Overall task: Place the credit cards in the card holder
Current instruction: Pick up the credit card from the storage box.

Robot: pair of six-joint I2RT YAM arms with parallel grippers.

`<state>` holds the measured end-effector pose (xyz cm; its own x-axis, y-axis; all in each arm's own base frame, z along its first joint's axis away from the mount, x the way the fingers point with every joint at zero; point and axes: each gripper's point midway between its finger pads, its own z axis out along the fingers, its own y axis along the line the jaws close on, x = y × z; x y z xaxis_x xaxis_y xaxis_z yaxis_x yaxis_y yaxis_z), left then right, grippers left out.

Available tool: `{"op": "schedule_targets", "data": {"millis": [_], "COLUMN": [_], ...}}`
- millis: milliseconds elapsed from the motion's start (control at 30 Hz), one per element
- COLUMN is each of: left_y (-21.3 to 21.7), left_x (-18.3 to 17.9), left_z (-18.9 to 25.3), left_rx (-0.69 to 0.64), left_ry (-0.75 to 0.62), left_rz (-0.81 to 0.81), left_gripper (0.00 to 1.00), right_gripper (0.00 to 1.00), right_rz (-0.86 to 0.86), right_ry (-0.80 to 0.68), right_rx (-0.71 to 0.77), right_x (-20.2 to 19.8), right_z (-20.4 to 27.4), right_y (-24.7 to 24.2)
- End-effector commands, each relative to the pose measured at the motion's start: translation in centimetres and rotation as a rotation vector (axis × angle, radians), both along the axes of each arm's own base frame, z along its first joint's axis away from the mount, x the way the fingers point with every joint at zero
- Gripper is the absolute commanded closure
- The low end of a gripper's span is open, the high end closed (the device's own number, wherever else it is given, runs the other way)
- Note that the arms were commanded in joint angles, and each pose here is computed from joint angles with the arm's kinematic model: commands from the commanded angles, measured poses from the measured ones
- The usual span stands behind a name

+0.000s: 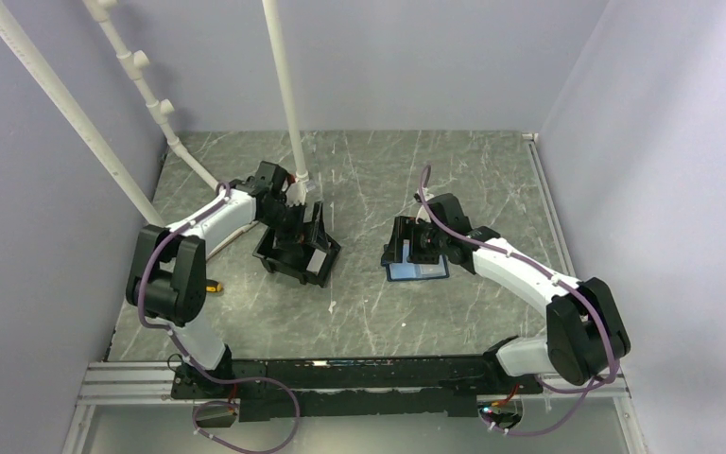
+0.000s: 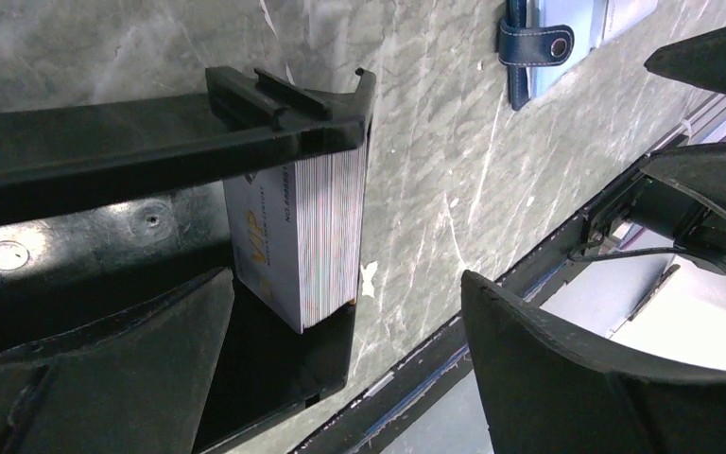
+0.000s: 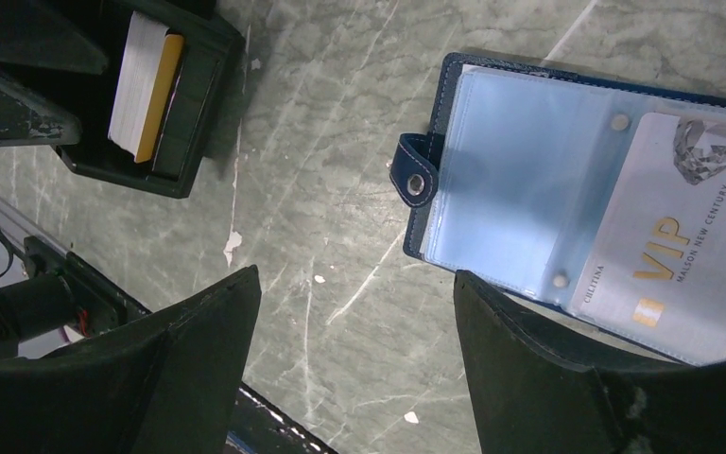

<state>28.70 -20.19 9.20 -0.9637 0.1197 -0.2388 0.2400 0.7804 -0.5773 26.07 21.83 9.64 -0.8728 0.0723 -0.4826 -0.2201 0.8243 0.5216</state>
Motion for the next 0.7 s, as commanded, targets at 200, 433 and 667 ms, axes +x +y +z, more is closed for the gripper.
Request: {"op": "schedule_targets", "data": {"millis": [200,433,667], "left_y": [-0.7,-1.2,-1.4], "left_x": [0.4,0.0,-0.2], "left_z": [-1.0,-1.4,-0.9], "left_rx": [-0.052,-0.089,-0.131], "left_ry": [-0.009,0.019,0.024], "left_rz": [-0.037,-0.054,-0.053], "left_gripper": [0.11,0.19,0.28], "right_gripper": [0.24,0.24,0.24], "right_rz": [-0.001,-0.005,-0.006], "right_ry": [-0.053,-0.049,-0.047], "right_rx": [0.034,0.031,0.023], "right_x": [1.3,1.2,1.2], "right_z": [1.2,0.9,0.7], "right_y": [1.2,1.1,1.0]}}
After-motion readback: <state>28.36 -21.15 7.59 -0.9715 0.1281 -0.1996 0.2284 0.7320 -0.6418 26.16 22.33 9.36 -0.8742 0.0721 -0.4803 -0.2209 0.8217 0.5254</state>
